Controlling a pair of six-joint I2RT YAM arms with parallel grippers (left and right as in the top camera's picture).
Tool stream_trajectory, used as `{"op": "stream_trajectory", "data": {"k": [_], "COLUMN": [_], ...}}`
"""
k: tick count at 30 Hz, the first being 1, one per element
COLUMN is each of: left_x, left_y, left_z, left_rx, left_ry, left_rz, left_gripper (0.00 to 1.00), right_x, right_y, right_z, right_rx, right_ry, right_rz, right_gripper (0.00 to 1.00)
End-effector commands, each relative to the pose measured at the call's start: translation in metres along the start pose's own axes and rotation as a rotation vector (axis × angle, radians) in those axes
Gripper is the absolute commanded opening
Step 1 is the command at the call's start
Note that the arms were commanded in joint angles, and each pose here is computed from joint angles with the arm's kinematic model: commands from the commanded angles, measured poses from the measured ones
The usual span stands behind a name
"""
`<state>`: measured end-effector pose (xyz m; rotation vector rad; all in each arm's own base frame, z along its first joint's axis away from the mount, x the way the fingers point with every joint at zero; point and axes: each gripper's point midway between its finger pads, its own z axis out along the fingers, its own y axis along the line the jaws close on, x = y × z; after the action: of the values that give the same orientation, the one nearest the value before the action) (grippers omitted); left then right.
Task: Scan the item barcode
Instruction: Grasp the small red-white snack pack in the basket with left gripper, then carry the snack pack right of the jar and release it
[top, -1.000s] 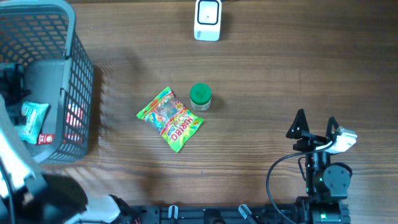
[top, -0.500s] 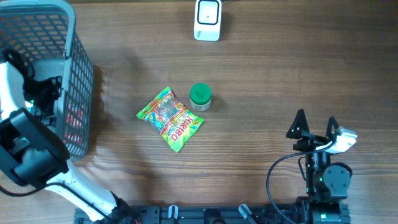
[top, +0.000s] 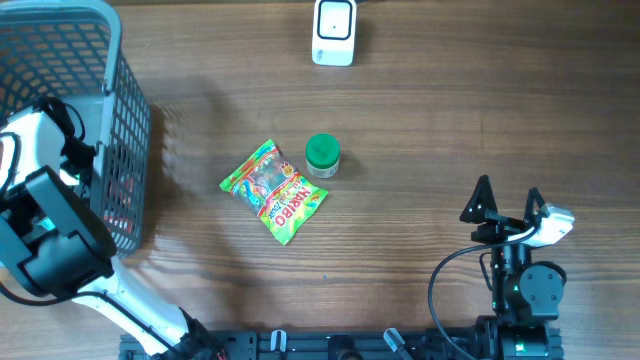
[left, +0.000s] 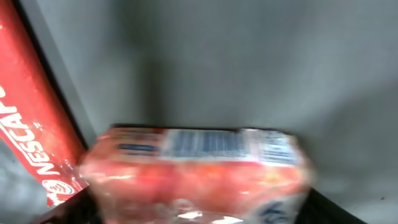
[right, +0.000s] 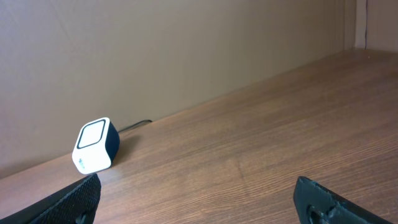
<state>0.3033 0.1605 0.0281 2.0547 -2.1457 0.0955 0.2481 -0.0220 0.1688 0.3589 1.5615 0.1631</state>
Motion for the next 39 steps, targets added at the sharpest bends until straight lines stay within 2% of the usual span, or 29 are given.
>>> {"op": "stream_trajectory", "data": {"k": [1,5,9,11,12,16,20,23,26,29,33,35,39], "left_x": [-0.010,-0.019,-0.029,-0.027,-0.023,-0.001,0.049,0.123,0.191,0.278,0.396,0.449,0.507], "left_y": [0.009,-0.003,-0.005,-0.008,-0.008,0.001,0.007,-0.002,-0.020,-0.039,-0.056,-0.060,-0.060], "left_z": [0.005,-0.019,-0.069,-0.114,-0.144,-0.216,-0.282,-0.322,-0.337,-0.330,-0.292,-0.255,-0.177], "left_rx": [-0.039,0.000,0.002,0.051,0.087,0.203,0.413,0.638,0.751,0.808,0.799,0.747,0.590], "left_ry": [-0.030,-0.066,-0.161,-0.212,-0.244,-0.309,-0.347,-0.327,-0.308,-0.226,-0.147,-0.144,-0.136], "left_rz": [0.037,0.139,0.166,0.201,0.217,0.233,0.305,0.475,0.631,0.834,1.109,1.227,1.331], "left_gripper": [0.60,0.48,0.49,0.50,0.50,0.50,0.50,0.51,0.51,0.52,0.52,0.52,0.54], "right_x": [0.001,0.001,0.001,0.001,0.001,0.001,0.001,0.001,0.001,0.001,0.001,0.001,0.001], "right_y": [0.003,0.003,0.003,0.003,0.003,0.003,0.003,0.003,0.003,0.003,0.003,0.003,0.003], "right_z": [0.000,0.000,0.000,0.000,0.000,0.000,0.000,0.000,0.000,0.000,0.000,0.000,0.000], "right_rx": [-0.017,-0.017,-0.017,-0.017,-0.017,-0.017,-0.017,-0.017,-0.017,-0.017,-0.017,-0.017,-0.017], "right_ry": [0.005,0.005,0.005,0.005,0.005,0.005,0.005,0.005,0.005,0.005,0.005,0.005,0.005], "right_rz": [-0.017,-0.018,-0.018,-0.017,-0.017,-0.018,-0.018,-0.017,-0.018,-0.018,-0.017,-0.017,-0.017], "right_gripper": [1.00,1.00,1.00,1.00,1.00,1.00,1.00,1.00,1.00,1.00,1.00,1.00,1.00]}}
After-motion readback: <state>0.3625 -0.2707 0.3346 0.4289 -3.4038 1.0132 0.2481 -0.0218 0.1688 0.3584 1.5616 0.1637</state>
